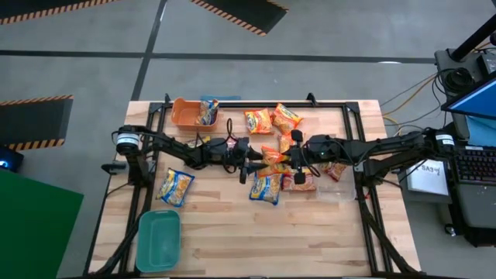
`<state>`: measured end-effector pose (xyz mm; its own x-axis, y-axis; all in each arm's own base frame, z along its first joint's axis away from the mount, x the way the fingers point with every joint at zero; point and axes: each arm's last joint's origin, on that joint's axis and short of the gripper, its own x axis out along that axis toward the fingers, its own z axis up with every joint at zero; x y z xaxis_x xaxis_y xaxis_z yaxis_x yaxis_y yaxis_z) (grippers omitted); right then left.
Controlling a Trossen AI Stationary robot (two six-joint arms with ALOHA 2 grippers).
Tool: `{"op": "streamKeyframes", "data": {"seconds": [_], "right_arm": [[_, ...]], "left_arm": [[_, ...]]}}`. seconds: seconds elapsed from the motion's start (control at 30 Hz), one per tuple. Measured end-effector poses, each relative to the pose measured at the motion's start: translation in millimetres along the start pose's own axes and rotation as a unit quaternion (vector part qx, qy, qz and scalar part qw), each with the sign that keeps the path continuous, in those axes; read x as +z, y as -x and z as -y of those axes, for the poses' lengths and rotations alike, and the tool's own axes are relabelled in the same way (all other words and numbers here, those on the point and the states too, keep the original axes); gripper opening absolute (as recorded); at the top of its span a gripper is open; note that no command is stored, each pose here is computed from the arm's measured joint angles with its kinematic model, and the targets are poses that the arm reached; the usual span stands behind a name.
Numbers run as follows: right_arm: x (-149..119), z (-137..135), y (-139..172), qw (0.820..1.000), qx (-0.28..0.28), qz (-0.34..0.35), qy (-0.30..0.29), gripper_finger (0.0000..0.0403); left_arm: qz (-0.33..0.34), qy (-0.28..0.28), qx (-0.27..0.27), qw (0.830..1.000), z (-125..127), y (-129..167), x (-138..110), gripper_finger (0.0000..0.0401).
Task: Sort Maruchan noodles
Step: Put the orange noodle pack into the green bin
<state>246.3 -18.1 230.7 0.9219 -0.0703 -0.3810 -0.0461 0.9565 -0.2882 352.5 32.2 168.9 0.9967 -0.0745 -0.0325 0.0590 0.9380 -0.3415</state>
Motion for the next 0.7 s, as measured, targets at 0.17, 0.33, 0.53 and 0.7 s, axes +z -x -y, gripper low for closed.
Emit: {"op": "streamKeyframes", "data": {"seconds": [0.17,0.33,0.53,0.7], "right_arm": [[0,0,0,1.000,-0.003,0.000,0.012,0.0054],[2,-1,0,0.999,0.011,0.011,0.033,0.0054],[7,-3,0,0.998,0.020,0.036,0.048,0.0054],[7,-2,-3,0.998,-0.013,0.033,0.056,0.0054]], "left_arm": [[-0.002,-0.010,-0.006,1.000,1,0,0,0.0214],[0.002,-0.020,-0.009,1.000,0,0,1,0.0255],[0.005,-0.022,0.002,1.000,-12,2,5,0.0275],[0.007,-0.040,-0.044,0.998,-9,3,7,0.0276]]}}
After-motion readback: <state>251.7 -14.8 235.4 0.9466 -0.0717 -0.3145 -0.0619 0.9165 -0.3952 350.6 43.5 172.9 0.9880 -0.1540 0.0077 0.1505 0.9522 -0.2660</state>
